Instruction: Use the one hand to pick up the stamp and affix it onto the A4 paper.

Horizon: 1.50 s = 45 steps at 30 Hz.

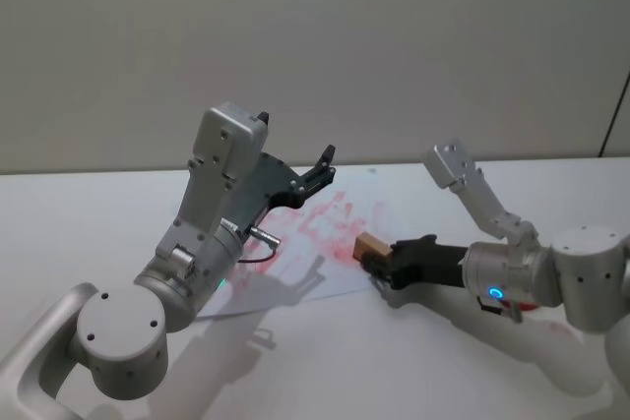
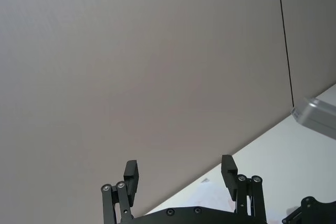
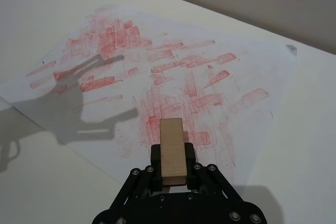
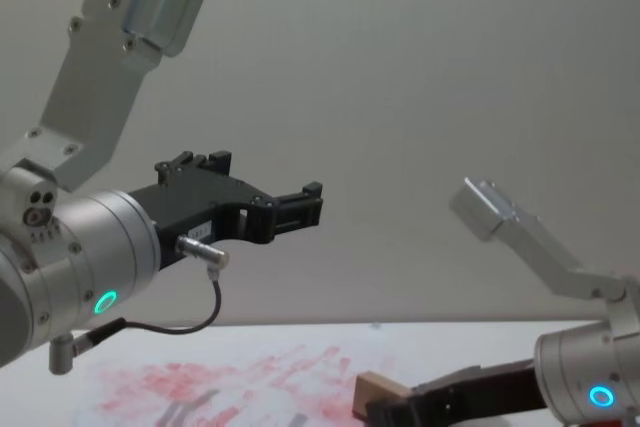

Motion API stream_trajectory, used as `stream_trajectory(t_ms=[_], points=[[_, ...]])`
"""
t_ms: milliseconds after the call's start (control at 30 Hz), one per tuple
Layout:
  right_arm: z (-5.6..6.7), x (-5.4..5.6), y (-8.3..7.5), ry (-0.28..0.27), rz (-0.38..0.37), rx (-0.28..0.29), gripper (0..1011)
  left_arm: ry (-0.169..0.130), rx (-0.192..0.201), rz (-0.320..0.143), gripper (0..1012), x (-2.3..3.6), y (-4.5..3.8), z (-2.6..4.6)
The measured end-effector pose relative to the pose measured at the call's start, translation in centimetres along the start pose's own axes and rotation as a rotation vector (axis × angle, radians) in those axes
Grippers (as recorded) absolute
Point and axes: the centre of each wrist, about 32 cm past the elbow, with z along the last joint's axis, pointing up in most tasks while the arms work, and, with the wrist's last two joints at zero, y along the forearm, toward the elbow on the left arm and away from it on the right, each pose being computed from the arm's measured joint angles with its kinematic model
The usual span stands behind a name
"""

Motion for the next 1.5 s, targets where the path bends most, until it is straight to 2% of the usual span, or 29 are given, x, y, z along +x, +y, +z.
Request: stream_trajectory(t_ms=[300,533,600,867,1000,1167,1400,1500], points=[[0.5,-0.5,-1.6,-0.065,-0.052,0.061,217,0.000,0.000,0.000,1001,0.00,0.00,0.00],[0.9,-1.1,-4.1,-0.116,-0.107,0.149,217,0.000,0.000,0.000,1001,0.00,0.00,0.00],[0.7,-1.4,-5.5,-0.129,-0.141,0.182,217,0.000,0.000,0.000,1001,0.00,0.00,0.00],[-0.6,-2.2,-9.1,-0.138,-0.230,0.233,217,0.000,0.000,0.000,1001,0.00,0.00,0.00],[-2.0,-2.9,-11.4,-0.118,-0.294,0.247,217,0.000,0.000,0.000,1001,0.00,0.00,0.00],[-3.7,-3.6,-13.9,-0.075,-0.359,0.238,217,0.000,0.000,0.000,1001,0.00,0.00,0.00],[-5.4,-4.2,-16.1,-0.007,-0.411,0.211,217,0.000,0.000,0.000,1001,0.00,0.00,0.00],[-6.3,-4.4,-17.1,0.044,-0.428,0.186,217,0.000,0.000,0.000,1001,0.00,0.00,0.00]])
